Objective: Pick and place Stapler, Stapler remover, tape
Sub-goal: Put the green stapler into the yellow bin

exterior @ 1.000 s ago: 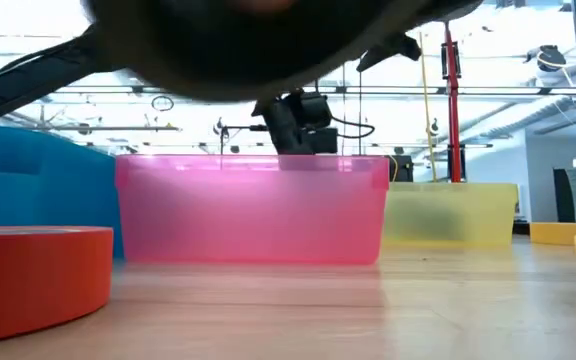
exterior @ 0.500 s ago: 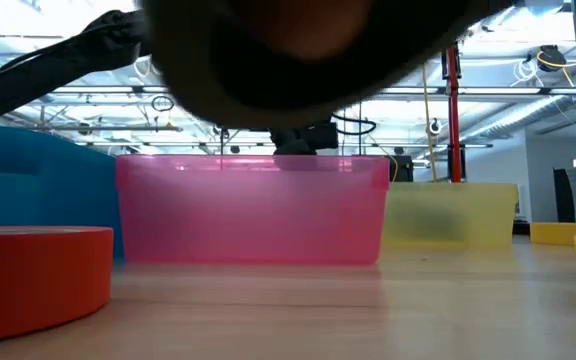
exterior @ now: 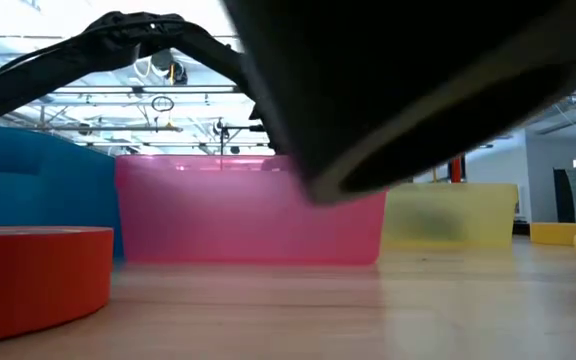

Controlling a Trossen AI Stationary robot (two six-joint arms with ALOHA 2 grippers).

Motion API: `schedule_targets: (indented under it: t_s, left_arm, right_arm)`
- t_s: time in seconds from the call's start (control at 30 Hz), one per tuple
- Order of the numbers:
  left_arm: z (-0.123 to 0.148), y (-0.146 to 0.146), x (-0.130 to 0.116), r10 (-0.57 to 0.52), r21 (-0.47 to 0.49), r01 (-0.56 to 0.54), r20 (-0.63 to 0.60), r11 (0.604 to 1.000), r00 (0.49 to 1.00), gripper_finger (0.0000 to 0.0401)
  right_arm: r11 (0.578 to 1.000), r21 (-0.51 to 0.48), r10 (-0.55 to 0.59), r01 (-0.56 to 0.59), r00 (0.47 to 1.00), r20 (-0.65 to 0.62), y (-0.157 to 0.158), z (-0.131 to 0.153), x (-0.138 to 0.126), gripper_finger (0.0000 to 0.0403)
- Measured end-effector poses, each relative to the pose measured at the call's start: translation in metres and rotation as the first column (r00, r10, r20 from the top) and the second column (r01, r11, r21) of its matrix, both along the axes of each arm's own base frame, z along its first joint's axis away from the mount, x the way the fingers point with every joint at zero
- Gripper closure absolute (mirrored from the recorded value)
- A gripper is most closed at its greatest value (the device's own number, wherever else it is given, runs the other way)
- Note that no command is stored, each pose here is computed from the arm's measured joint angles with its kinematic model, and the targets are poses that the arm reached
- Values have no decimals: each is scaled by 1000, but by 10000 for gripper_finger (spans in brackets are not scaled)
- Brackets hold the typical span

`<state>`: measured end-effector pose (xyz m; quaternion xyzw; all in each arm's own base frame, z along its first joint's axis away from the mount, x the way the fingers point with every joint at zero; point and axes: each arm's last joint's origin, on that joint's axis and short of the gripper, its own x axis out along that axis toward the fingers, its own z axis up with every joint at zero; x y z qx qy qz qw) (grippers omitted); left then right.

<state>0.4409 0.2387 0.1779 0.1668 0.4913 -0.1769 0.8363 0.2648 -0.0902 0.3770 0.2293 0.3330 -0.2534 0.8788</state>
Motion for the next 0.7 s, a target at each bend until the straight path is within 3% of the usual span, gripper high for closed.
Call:
schedule_targets:
  t_s: [0.53, 0.7]
  left_arm:
    - [-15, 14, -10, 125, -72, -126, -18, 989, 992, 256]
    - [-11, 23, -22, 279, -66, -287, -106, 956, 954, 256]
  right_arm:
    - [1000, 0, 0, 0, 1000, 0, 0, 0, 0, 277]
    - [1000, 4, -12, 12, 1000, 0, -3, 0, -1, 277]
